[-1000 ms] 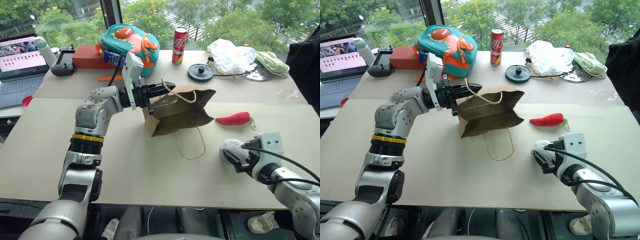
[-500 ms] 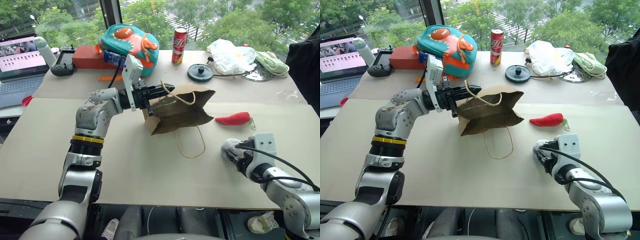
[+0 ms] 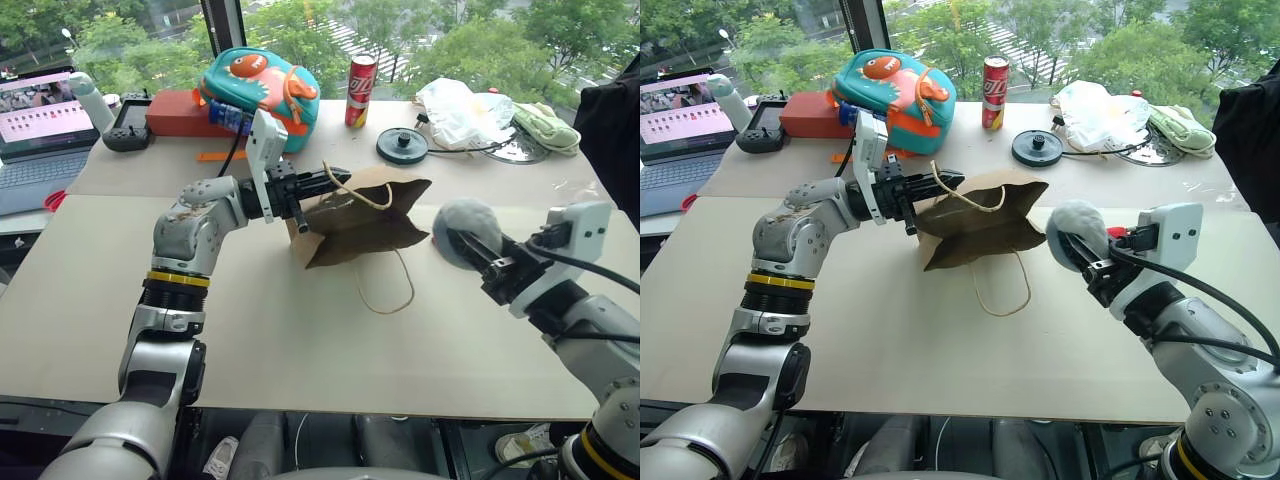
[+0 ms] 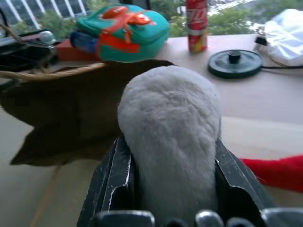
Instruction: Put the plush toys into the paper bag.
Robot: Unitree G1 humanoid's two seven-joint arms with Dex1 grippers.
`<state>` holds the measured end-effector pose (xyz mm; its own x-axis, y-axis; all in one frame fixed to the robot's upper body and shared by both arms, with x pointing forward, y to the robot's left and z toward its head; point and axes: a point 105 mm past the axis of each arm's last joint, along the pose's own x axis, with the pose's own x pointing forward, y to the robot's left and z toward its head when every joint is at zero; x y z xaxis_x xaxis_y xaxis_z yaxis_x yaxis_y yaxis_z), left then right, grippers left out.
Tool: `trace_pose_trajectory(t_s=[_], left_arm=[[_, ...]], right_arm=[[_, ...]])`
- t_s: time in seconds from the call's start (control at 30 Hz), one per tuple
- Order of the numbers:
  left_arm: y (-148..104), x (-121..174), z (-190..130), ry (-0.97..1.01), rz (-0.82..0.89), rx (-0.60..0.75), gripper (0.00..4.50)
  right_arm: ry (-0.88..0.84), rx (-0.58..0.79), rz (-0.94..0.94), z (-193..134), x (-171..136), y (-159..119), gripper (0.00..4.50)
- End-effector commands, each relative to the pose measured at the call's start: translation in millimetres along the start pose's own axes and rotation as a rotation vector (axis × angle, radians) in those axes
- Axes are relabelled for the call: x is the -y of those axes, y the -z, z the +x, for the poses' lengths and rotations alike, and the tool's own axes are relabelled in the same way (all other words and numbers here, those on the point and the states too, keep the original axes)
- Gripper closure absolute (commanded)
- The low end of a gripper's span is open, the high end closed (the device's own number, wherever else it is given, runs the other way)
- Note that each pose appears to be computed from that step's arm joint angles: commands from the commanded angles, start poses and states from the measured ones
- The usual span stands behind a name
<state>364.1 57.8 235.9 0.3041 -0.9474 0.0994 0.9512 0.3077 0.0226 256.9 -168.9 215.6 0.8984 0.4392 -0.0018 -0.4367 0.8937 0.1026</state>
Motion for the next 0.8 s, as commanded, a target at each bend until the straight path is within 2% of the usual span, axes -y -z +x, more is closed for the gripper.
trace_pose_trajectory(t_s=[0.03, 0.3, 0.63, 0.77, 0.8], left_arm=[[-18.8, 2.2, 3.3, 0.016, 0.027, 0.047, 4.5], [-22.2, 3.5, 5.8, 0.023, 0.004, 0.058, 4.5], [-19.9, 10.2, 10.2, 0.051, -0.005, 0.058, 4.5], [-19.8, 10.1, 9.9, 0.05, -0.005, 0.057, 4.5], [-19.8, 10.2, 9.9, 0.05, -0.004, 0.057, 4.5]], right_arm=[[-0.117, -0.026, -0.04, 13.4, -34.2, 0.5, 2.75], [-0.131, -0.108, -0.112, 55.3, -54.9, 11.4, 2.75], [-0.096, -0.155, -0.155, 114.8, -64.6, 13.5, 2.75], [-0.083, -0.139, -0.151, 122.3, -65.9, 9.4, 1.67], [-0.085, -0.136, -0.152, 123.1, -66.6, 9.3, 1.26]])
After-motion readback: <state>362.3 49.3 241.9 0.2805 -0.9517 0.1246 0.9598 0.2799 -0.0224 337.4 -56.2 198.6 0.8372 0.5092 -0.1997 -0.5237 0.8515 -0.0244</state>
